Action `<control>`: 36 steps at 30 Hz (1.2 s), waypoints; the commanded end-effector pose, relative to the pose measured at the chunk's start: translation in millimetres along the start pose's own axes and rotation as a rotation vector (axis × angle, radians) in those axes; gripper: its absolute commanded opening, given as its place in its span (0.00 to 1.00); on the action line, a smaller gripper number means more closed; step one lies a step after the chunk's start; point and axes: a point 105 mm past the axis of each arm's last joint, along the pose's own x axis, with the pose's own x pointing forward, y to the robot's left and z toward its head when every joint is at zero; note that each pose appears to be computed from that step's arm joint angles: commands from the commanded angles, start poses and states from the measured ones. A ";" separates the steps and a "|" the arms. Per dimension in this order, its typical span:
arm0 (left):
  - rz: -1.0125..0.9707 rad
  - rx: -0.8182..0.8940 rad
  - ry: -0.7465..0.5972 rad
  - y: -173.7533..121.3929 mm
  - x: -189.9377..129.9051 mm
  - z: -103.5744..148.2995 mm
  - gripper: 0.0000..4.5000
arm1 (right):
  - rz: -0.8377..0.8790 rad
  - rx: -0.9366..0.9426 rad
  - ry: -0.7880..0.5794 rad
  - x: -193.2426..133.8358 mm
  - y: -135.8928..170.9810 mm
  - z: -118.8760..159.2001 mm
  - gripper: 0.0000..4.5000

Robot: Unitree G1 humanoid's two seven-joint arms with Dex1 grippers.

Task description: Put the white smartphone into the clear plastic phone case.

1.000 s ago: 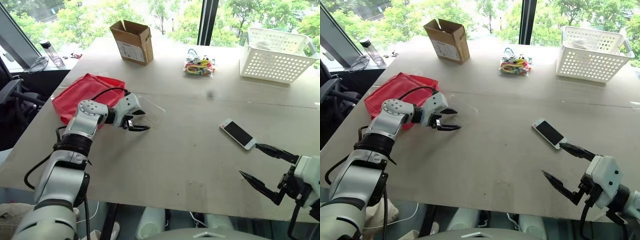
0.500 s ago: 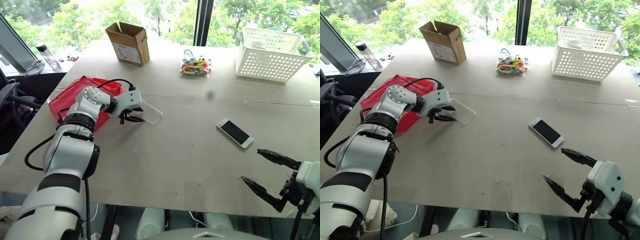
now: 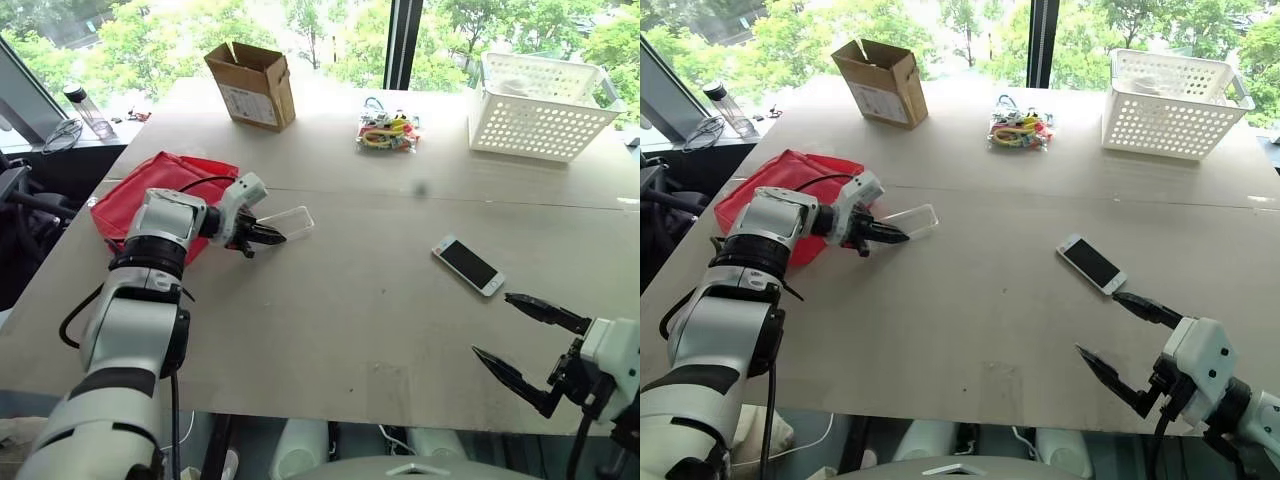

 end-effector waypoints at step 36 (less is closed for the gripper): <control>-0.372 0.875 -0.015 -44.7 30.2 -2.7 0.79 | 0.273 -0.213 0.003 0.3 -64.4 44.9 1.00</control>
